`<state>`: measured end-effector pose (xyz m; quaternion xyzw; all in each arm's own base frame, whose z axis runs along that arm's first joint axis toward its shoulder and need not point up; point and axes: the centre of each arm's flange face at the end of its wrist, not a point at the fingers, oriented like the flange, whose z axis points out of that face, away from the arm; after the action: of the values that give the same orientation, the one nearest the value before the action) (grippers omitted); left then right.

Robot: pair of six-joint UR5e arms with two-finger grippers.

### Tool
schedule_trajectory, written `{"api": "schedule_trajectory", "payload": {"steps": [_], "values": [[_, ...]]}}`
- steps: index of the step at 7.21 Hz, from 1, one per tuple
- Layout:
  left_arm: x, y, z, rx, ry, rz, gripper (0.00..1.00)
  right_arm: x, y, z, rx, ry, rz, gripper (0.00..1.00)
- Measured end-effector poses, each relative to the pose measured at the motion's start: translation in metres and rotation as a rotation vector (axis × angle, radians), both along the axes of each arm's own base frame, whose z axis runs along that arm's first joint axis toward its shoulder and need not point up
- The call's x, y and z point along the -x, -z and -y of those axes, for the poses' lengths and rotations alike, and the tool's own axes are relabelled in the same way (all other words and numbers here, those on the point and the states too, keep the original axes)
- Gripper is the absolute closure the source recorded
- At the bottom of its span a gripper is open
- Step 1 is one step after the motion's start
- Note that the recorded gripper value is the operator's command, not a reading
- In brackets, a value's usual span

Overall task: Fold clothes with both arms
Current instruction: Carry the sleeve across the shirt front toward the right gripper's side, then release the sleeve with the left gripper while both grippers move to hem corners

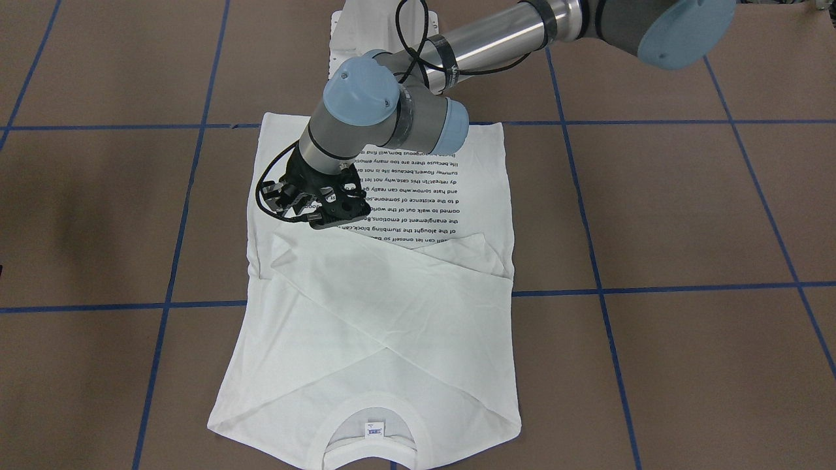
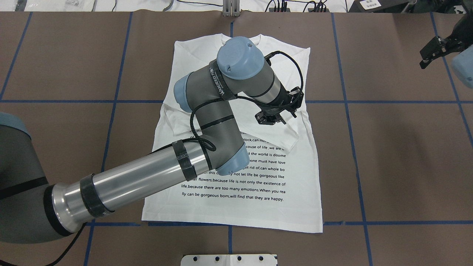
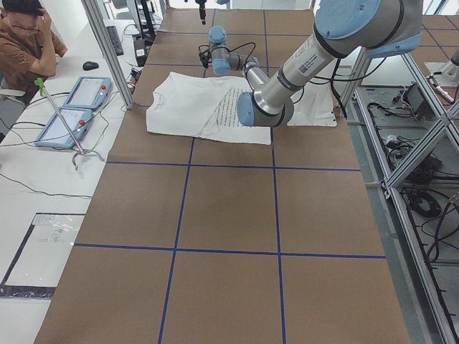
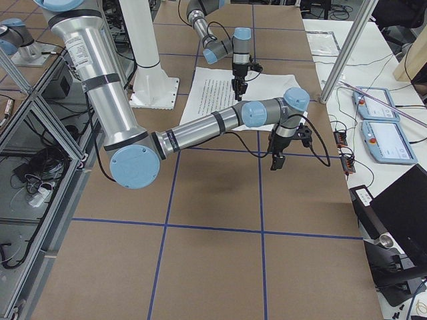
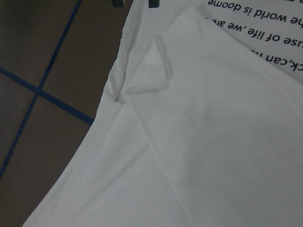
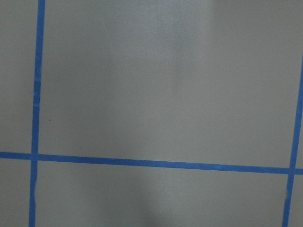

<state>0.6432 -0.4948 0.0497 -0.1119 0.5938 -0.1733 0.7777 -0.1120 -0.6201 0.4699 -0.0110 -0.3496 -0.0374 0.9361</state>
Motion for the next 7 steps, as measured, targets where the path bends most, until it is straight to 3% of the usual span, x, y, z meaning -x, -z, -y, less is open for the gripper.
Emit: {"api": "schedule_trajectory", "payload": {"steps": [4,7], "values": [[0.05,-0.036,-0.003,-0.048,0.02,0.006,0.0,0.014,0.02,-0.012,-0.031,-0.024,0.097,0.0],[0.156,-0.109,-0.028,-0.214,-0.005,0.117,0.0,0.085,0.051,-0.11,0.011,-0.114,0.177,0.0]]}}
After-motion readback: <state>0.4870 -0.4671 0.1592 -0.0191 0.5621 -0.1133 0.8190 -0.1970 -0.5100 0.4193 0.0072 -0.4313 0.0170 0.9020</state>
